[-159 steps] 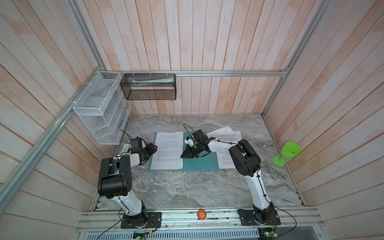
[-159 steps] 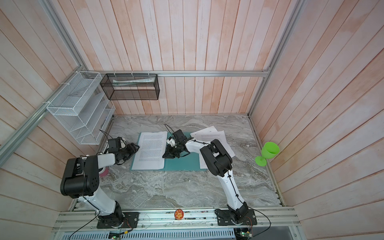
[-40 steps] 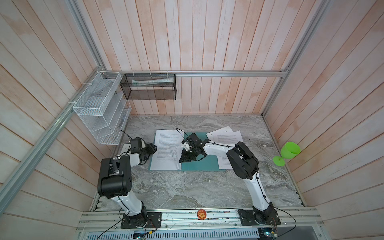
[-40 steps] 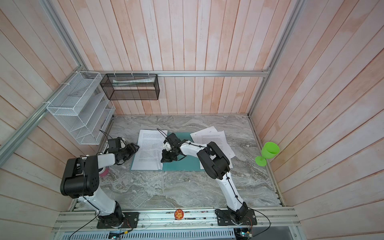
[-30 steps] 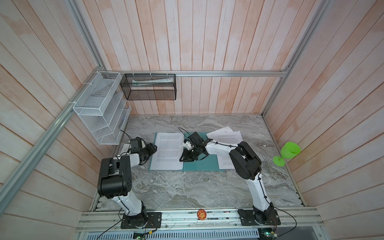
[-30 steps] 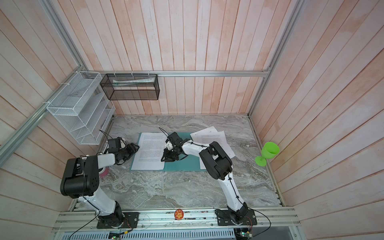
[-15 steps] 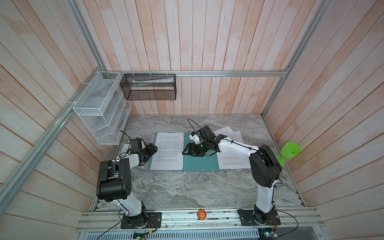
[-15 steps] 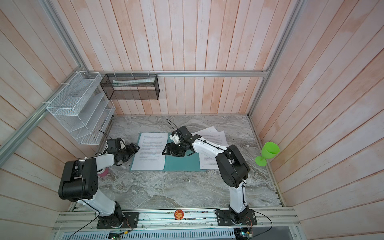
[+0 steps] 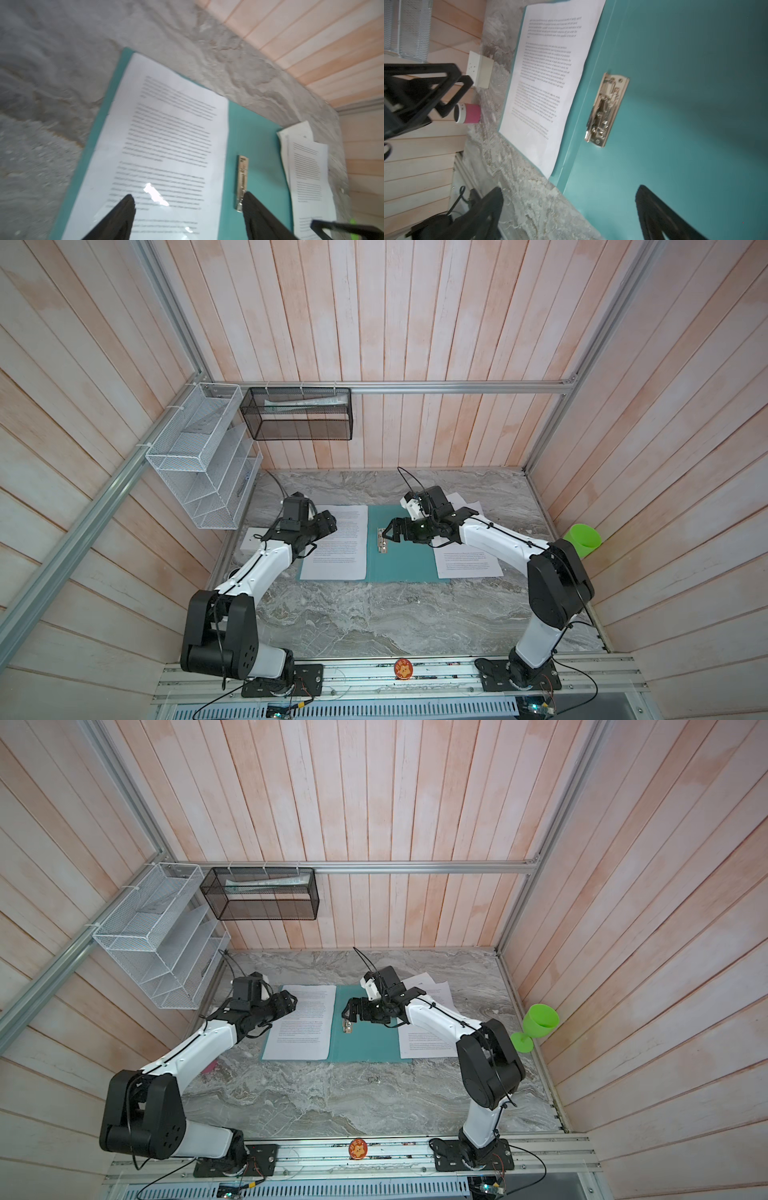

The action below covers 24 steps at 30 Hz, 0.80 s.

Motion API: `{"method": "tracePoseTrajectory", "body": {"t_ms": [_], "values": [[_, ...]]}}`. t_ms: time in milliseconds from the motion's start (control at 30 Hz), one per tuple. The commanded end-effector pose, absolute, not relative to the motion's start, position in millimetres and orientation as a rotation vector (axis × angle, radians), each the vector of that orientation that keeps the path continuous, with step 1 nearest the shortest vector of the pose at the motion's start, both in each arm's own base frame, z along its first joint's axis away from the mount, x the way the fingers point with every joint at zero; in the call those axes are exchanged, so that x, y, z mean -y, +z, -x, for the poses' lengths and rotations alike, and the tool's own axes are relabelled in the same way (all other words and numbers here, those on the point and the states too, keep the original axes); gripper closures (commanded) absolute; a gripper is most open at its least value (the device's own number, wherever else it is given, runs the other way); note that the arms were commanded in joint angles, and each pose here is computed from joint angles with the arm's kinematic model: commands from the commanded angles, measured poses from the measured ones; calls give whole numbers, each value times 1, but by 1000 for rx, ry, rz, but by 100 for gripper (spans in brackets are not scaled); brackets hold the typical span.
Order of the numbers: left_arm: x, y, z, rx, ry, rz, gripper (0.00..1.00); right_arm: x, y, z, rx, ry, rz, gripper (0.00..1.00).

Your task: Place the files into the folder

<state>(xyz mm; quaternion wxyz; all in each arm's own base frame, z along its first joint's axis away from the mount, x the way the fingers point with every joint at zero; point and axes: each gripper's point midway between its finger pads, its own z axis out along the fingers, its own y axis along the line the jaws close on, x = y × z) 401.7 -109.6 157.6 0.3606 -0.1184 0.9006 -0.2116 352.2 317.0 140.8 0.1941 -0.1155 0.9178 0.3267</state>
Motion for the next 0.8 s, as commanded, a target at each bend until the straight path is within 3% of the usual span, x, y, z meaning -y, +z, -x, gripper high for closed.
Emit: {"method": "tracePoseTrajectory", "body": {"t_ms": [0,33,67,133,167,233,267,467,767], "values": [[142,157,-396,-2364,-568,197,18,-279,150,-372,-2534,693,322,2],[155,159,-395,-2362,-616,165,20,-273,154,-376,-2503,683,297,3],[164,156,-395,-2370,-643,146,21,-269,154,-379,-2482,665,268,12],[172,145,-390,-2411,-638,140,24,-270,151,-381,-2489,653,244,59],[171,137,-387,-2428,-619,144,25,-276,146,-379,-2508,659,259,70],[165,118,-376,-2461,-596,157,31,-291,132,-374,-2548,681,286,76],[160,108,-370,-2480,-568,164,34,-300,125,-370,-2566,707,291,88],[138,55,-330,-2610,-442,162,54,-345,87,-355,-2651,809,323,92],[131,18,-306,-2666,-455,205,65,-366,64,-355,-2691,843,352,86]]}}
